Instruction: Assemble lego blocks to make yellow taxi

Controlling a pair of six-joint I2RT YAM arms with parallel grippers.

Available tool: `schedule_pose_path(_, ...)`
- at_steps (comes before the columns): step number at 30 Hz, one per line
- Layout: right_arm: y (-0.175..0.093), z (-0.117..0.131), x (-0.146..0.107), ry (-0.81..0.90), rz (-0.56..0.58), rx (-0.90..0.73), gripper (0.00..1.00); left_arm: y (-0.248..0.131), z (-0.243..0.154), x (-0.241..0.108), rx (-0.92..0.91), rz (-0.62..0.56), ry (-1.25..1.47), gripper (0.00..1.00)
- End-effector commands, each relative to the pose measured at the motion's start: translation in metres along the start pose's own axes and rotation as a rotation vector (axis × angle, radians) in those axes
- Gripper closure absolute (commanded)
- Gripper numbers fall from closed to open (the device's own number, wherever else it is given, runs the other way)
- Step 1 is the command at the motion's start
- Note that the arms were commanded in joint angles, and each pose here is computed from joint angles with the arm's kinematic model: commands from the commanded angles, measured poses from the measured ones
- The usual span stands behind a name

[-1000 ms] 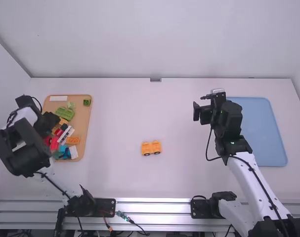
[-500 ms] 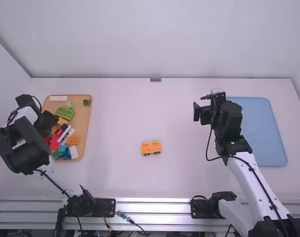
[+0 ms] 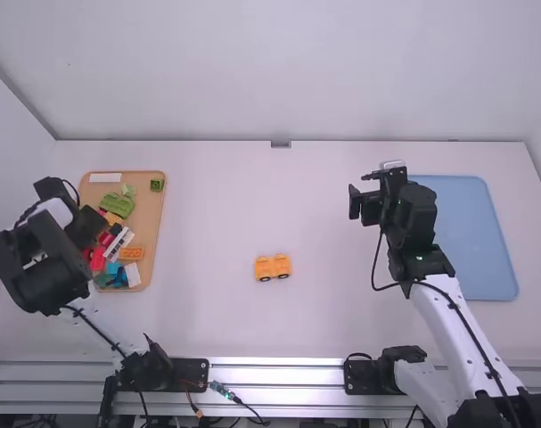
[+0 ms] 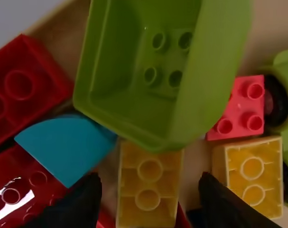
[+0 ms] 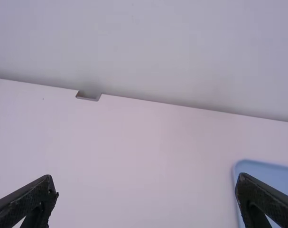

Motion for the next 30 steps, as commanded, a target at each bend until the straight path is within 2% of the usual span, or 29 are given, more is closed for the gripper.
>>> schedule_pose_path(1,-0.001,0.0,0.008,-0.002,-0.019,-0.002,0.01,0.008,-0.002,-0.011,-0.009,0.032,0.007,0.46)
schedule_pose_path(14,-0.001,0.0,0.007,-0.001,-0.012,-0.003,0.01,0.02,0.001,-0.02,-0.01,0.008,0.005,0.48)
schedule_pose_path(24,-0.001,-0.001,0.007,0.0,-0.012,-0.006,0.01,0.021,0.0,-0.019,-0.014,-0.008,0.006,0.64)
schedule_pose_path(30,-0.001,-0.001,0.007,0.0,-0.012,-0.006,0.01,0.021,0.001,-0.019,-0.013,-0.005,0.005,0.66)
Point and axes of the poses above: each hand's point on the last joint's axis, 136 mm out from that joint toward the fingers, its own y axis out along the fingers, its own z axis along the line the jaws close on, x = y × z, the point moved 4 cm from there along -y, back along the fingers, and after that the axes turned 8 degrees about y, right-handed, at the moved point
